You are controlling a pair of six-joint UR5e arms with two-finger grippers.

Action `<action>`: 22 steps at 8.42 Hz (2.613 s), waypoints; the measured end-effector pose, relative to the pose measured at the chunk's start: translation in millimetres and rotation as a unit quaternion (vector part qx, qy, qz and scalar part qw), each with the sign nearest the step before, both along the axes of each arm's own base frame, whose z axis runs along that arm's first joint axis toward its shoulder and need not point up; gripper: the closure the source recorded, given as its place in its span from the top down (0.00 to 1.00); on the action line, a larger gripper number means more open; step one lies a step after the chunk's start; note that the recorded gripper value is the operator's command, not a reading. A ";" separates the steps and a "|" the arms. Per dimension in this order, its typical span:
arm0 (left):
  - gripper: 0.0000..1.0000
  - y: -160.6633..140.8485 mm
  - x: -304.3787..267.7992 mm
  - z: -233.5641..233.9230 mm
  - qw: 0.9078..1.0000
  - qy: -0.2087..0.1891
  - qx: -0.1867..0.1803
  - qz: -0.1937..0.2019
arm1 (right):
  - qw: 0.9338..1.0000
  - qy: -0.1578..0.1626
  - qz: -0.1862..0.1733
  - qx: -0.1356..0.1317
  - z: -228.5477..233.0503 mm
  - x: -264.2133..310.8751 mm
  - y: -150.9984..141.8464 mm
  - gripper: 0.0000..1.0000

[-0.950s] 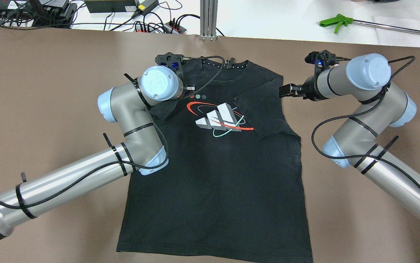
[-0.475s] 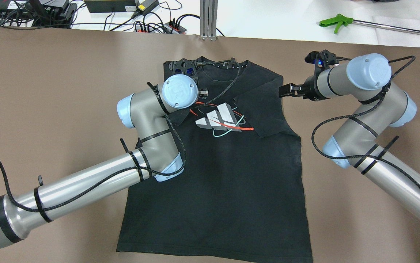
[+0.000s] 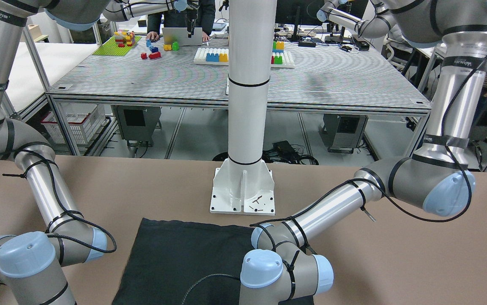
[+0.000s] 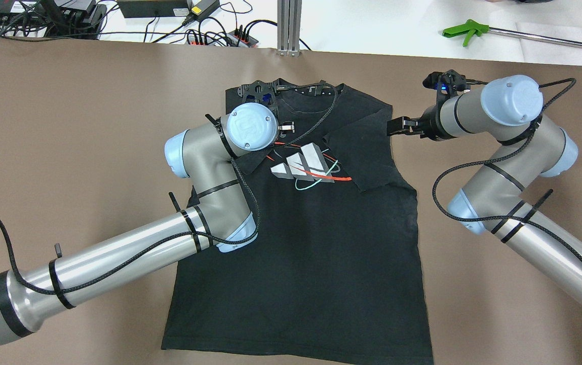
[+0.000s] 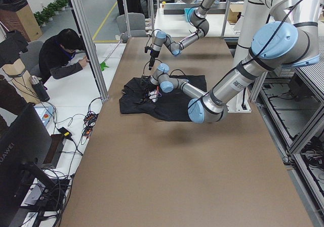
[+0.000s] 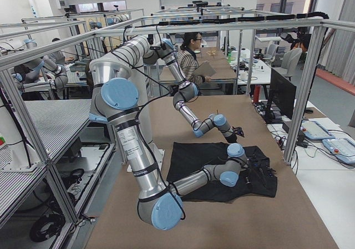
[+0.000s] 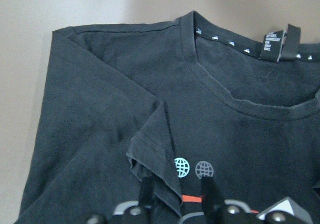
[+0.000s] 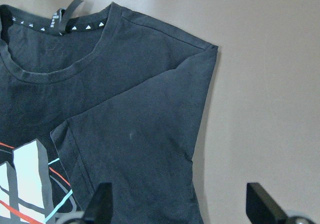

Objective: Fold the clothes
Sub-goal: 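Fold the sleeve with the left gripper inward over the shirt body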

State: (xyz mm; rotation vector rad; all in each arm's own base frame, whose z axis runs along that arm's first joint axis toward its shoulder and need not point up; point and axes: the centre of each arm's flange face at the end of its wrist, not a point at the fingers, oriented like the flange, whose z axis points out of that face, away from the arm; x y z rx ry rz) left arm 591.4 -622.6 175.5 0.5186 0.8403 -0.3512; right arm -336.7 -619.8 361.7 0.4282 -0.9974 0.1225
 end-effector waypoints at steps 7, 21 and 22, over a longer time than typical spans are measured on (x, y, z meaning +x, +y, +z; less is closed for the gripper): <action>0.94 -31.2 -23.0 49.4 0.998 0.034 0.042 0.015 | 1.000 -0.004 0.004 -0.001 -3.8 0.8 1.6 0.94; 0.17 -36.6 1.3 -19.5 0.999 0.034 0.000 0.002 | 1.000 -0.001 0.006 -0.005 4.6 5.9 5.0 0.94; 0.95 -37.5 2.1 -26.2 1.000 0.030 -0.007 0.000 | 1.000 -0.002 0.006 -0.004 4.4 7.1 6.7 0.94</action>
